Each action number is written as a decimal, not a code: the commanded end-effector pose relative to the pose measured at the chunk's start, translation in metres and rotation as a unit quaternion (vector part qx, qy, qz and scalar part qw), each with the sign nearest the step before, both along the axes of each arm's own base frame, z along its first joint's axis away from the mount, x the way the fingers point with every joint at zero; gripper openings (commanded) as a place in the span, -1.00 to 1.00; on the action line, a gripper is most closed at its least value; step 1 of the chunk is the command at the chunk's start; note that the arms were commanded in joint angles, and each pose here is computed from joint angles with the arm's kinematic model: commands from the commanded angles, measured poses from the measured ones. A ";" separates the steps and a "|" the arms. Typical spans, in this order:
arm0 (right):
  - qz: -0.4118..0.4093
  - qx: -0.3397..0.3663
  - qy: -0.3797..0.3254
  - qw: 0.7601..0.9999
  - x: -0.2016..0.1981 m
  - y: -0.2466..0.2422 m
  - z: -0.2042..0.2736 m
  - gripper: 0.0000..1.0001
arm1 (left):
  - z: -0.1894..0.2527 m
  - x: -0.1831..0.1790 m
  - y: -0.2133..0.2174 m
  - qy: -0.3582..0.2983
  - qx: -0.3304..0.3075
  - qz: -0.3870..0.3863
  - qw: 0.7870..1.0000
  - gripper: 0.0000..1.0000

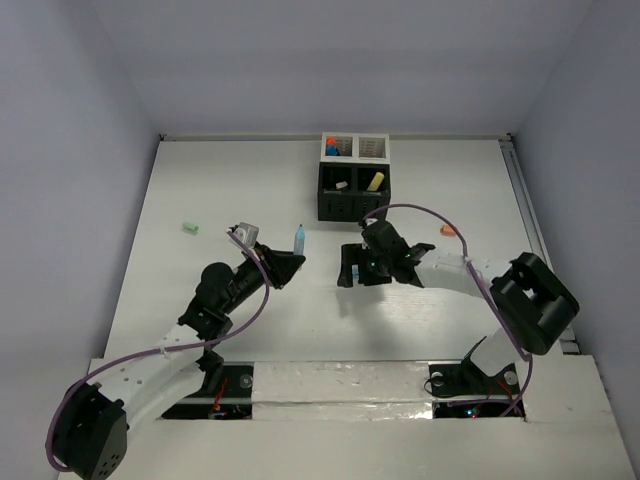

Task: Sort the stationery into containers
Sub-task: Close the pen cap on the pen.

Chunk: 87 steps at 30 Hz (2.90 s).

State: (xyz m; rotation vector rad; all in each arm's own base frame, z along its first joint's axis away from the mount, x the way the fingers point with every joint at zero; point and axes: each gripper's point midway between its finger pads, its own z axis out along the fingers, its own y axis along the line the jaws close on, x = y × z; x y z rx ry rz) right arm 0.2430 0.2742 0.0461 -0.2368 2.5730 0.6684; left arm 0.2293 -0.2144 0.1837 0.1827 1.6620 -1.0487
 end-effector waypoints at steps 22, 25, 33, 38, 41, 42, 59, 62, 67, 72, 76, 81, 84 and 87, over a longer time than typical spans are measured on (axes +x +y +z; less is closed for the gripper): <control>-0.082 -0.097 -0.041 0.991 0.054 -0.012 -0.026 0.56 | 0.018 -0.002 -0.001 -0.034 -0.020 -0.003 0.999 -1.00; -0.081 -0.098 -0.044 0.991 0.057 -0.010 -0.026 0.45 | 0.018 -0.002 -0.001 -0.033 -0.020 -0.004 0.999 -1.00; -0.083 -0.110 -0.039 0.990 0.060 -0.010 -0.029 0.09 | 0.018 -0.002 -0.001 -0.034 -0.020 -0.003 0.999 -1.00; -0.081 -0.111 -0.031 0.990 0.057 -0.011 -0.033 -0.15 | 0.018 -0.002 -0.001 -0.033 -0.020 -0.004 0.999 -1.00; -0.083 -0.109 -0.029 0.990 0.057 -0.010 -0.034 -0.32 | 0.018 -0.002 -0.001 -0.034 -0.020 -0.005 0.999 -1.00; -0.083 -0.108 -0.029 0.990 0.057 -0.010 -0.034 -0.53 | 0.019 -0.002 -0.001 -0.035 -0.021 -0.004 0.999 -1.00; -0.057 0.215 -0.287 0.932 0.092 0.052 0.195 -1.00 | 0.049 -0.033 -0.024 -0.036 -0.126 -0.110 0.985 -1.00; -0.053 0.261 -0.319 0.909 0.085 0.051 0.237 -1.00 | 0.065 -0.040 -0.025 -0.039 -0.158 -0.132 0.978 -1.00; -0.012 0.351 -0.348 0.869 0.063 0.059 0.290 -1.00 | 0.091 -0.049 -0.027 -0.052 -0.201 -0.159 0.965 -1.00; 0.011 0.405 -0.344 0.847 0.048 0.064 0.314 -1.00 | 0.102 -0.048 -0.029 -0.055 -0.216 -0.166 0.961 -1.00; 0.030 0.432 -0.328 0.840 0.039 0.070 0.319 -1.00 | 0.097 -0.044 -0.030 -0.052 -0.212 -0.161 0.963 -1.00; 0.048 0.440 -0.311 0.841 0.035 0.077 0.314 -1.00 | 0.093 -0.041 -0.032 -0.048 -0.211 -0.160 0.963 -1.00; 0.057 0.443 -0.303 0.842 0.030 0.082 0.310 -1.00 | 0.096 -0.039 -0.031 -0.054 -0.212 -0.158 0.963 -1.00; 0.063 0.440 -0.299 0.845 0.027 0.085 0.304 -1.00 | 0.099 -0.038 -0.031 -0.062 -0.212 -0.155 0.963 -1.00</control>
